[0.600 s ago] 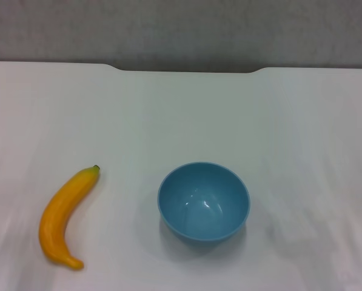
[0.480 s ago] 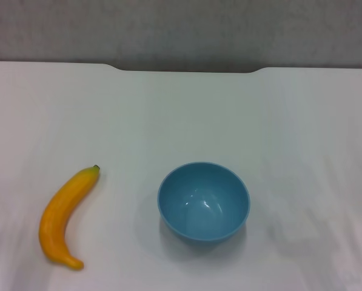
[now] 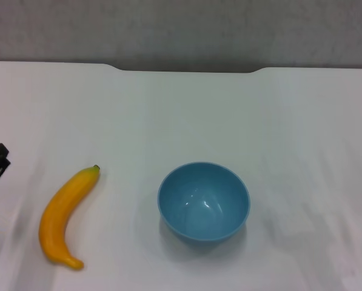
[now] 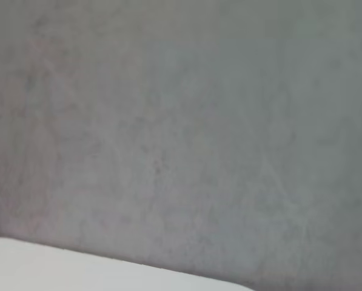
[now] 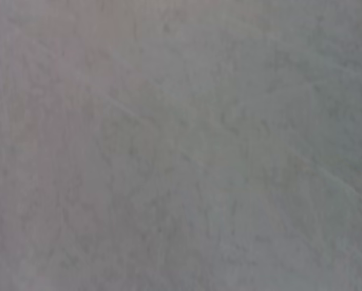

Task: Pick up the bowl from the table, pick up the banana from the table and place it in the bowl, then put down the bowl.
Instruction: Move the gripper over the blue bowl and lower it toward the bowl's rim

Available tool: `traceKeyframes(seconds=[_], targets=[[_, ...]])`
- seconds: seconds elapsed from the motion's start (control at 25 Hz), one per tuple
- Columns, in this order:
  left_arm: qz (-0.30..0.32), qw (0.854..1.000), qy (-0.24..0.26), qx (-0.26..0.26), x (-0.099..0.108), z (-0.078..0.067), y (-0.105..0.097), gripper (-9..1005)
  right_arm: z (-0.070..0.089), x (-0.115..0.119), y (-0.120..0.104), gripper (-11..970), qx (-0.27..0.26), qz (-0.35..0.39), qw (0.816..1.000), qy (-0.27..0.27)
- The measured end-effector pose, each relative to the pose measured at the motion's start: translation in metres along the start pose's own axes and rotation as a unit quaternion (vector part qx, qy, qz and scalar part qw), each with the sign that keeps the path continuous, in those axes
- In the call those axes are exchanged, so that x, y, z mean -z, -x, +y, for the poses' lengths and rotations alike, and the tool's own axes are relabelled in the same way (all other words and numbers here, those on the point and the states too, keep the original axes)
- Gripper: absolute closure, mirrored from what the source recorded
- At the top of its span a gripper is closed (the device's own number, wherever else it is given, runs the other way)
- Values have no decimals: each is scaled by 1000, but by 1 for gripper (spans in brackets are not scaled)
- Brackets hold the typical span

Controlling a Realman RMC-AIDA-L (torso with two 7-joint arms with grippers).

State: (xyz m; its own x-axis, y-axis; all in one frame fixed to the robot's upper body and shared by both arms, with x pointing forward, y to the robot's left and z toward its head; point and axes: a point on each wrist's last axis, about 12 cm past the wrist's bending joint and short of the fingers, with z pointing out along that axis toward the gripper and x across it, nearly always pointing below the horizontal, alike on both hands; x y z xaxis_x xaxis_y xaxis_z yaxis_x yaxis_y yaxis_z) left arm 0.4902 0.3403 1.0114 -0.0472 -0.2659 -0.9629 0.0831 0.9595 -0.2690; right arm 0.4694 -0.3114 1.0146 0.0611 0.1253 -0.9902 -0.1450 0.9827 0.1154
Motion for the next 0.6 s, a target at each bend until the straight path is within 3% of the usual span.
traceKeyframes(seconds=[0.08, 0.6], targets=[[-2, 1000, 1, -23, 0, -3, -2, 103, 1, -2, -2, 245, -1, 8, 1000, -1], [-35, 999, 4, -25, 1, -1, 8, 104, 3, -10, 0, 245, -2, 10, 1000, 4]])
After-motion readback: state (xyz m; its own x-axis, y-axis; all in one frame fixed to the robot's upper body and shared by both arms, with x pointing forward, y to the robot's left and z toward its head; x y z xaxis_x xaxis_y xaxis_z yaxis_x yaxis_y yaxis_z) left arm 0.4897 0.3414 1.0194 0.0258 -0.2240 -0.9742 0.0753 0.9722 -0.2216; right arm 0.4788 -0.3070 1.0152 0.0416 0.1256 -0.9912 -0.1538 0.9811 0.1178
